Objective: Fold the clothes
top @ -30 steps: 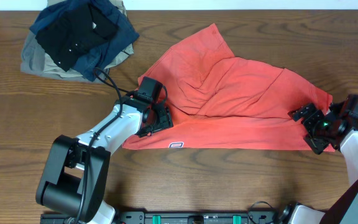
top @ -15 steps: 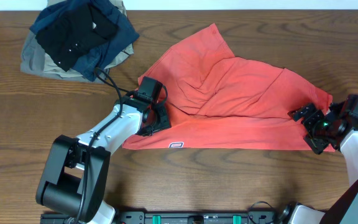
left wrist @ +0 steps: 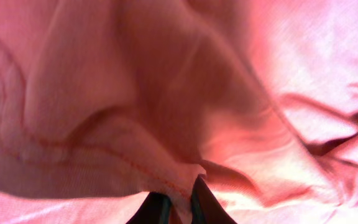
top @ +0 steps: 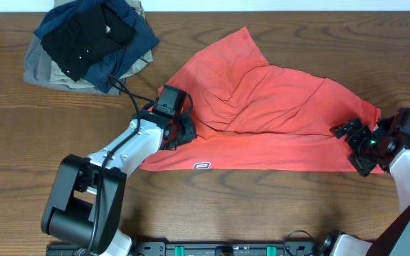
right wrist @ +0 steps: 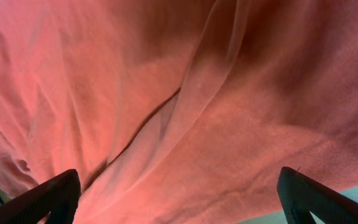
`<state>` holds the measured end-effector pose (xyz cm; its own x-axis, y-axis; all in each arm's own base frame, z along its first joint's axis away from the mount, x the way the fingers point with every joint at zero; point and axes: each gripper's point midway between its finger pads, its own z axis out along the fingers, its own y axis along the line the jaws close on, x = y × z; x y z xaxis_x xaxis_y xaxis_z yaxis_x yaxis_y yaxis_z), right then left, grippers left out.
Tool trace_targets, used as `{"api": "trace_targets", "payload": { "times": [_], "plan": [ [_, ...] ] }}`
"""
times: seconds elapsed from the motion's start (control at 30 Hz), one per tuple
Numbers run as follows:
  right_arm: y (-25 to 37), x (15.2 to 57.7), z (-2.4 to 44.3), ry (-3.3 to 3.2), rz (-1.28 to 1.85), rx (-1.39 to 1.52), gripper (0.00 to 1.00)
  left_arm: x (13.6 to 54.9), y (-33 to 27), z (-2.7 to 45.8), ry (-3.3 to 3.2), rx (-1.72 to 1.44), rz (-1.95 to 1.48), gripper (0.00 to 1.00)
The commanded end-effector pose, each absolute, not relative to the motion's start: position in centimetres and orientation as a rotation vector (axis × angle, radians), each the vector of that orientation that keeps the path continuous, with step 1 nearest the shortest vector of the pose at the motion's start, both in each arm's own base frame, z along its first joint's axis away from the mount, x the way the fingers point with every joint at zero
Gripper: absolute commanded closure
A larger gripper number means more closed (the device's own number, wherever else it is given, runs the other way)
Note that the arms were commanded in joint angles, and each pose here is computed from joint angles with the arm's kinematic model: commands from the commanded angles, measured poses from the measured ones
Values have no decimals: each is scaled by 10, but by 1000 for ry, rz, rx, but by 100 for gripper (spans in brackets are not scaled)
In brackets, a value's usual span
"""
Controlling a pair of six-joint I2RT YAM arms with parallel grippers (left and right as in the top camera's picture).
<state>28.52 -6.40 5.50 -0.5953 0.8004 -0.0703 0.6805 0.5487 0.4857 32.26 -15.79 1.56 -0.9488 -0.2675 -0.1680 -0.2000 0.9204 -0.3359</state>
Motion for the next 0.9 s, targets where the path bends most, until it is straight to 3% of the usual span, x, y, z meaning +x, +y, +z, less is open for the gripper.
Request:
{"api": "trace_targets", "payload": {
  "times": [0.0,0.57,0.87],
  "plan": [
    [-62,289,61,2493,606,1216,1,330,-160,17,2839,-347,-476,91],
    [-62,289,61,2493,606,1216,1,366,-203,45,2622,-211,-617,94],
    [-62,289,61,2493,605,1217,1,385,-204,56,2486,-256,-475,94]
  ]
}}
